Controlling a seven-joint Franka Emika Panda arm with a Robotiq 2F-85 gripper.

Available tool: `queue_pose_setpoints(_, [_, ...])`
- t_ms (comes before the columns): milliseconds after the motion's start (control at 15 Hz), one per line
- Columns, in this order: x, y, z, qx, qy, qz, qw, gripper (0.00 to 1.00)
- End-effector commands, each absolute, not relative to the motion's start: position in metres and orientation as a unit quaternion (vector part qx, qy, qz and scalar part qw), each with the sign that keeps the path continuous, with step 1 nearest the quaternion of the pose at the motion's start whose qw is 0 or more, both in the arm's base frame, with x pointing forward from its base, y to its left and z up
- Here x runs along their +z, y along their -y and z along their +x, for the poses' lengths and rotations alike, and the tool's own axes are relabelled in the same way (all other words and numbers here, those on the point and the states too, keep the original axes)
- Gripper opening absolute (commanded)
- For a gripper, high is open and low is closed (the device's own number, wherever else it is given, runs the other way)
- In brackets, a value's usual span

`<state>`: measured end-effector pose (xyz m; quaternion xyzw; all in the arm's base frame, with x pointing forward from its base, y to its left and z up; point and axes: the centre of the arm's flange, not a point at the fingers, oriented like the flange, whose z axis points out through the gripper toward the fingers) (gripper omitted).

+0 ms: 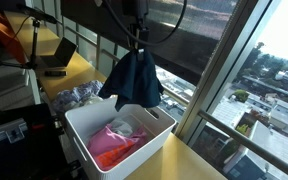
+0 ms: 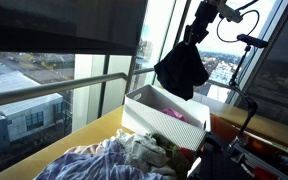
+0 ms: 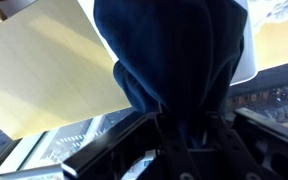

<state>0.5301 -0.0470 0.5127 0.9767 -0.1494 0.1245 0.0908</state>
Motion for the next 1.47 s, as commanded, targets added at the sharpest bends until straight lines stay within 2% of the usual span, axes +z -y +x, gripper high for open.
queue_pose_setpoints(0, [0.508,0.042,0.522,0.124,0.148,0.978,0.079,0.51])
queue_pose_setpoints(400, [0.484,-0.061,0.521,0.124,0.076,0.986,0.08,0.95])
queue_pose_setpoints(467, [0.475,-0.084,0.52,0.12,0.058,0.988,0.08,0.99])
queue_pose_setpoints(933, [0.372,-0.233,0.509,0.063,-0.055,0.994,0.069,1.0])
queue_pose_setpoints(1400, [0.247,-0.288,0.513,0.0,-0.114,0.992,0.059,1.0])
